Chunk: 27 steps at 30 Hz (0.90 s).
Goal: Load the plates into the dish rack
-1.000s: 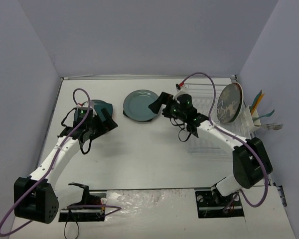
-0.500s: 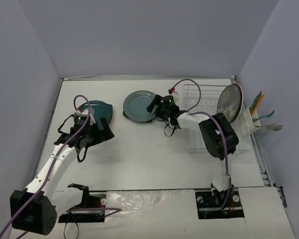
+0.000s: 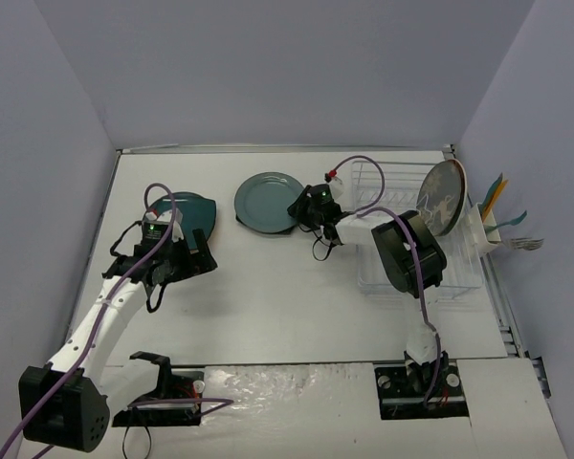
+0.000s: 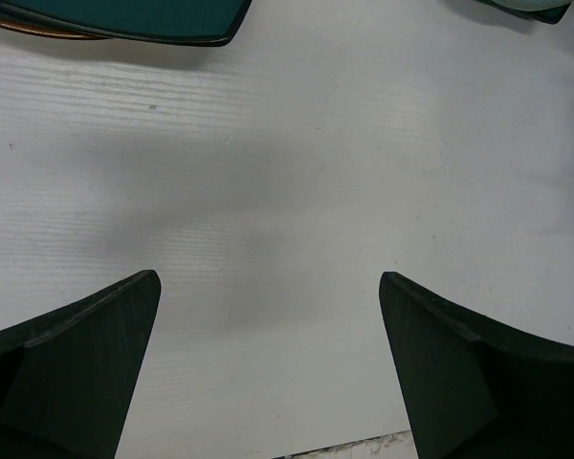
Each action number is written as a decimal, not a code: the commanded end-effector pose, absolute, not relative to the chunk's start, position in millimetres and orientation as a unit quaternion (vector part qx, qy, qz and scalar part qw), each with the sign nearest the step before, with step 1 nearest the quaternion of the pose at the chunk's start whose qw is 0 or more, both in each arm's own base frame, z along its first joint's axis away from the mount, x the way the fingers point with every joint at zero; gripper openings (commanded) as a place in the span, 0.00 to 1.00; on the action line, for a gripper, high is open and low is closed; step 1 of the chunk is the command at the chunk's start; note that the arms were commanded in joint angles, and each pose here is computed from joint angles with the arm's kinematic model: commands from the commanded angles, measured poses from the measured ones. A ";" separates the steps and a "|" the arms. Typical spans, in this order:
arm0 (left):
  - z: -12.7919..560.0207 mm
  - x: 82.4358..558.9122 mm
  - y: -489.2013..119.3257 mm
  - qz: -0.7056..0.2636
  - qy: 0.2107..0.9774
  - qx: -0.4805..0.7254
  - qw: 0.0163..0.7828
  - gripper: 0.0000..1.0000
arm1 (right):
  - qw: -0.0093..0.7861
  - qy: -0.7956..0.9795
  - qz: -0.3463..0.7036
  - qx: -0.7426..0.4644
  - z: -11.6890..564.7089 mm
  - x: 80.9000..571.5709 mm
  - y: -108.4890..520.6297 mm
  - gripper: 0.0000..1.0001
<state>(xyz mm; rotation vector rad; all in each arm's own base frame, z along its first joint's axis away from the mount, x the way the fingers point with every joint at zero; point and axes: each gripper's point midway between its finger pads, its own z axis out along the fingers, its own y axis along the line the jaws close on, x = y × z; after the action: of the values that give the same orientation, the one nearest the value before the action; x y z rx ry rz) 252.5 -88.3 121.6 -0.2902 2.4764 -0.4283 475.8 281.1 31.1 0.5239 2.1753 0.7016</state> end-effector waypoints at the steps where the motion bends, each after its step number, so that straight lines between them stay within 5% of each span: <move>1: 146.2 266.0 -88.2 -0.167 0.921 -0.097 0.339 0.97 | 0.416 0.829 0.307 0.213 54.5 487.4 286.9 0.32; 6: 145.9 263.8 -88.1 -0.167 0.921 -0.096 0.337 0.97 | 0.397 0.834 0.325 0.201 51.1 470.7 295.3 0.08; 9: 146.0 261.2 -87.8 -0.167 0.922 -0.096 0.335 0.97 | 0.387 0.838 0.331 0.194 51.5 455.1 298.2 0.03; 27: 150.0 250.2 -82.6 -0.161 0.921 -0.100 0.339 0.97 | 0.326 0.869 0.339 0.152 50.5 370.6 303.7 0.02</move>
<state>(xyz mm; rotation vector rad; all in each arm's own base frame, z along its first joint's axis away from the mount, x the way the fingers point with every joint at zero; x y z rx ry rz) 240.3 -85.3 128.4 -0.2754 2.4728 -0.4233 391.4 294.2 25.9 0.5145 2.2638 0.8424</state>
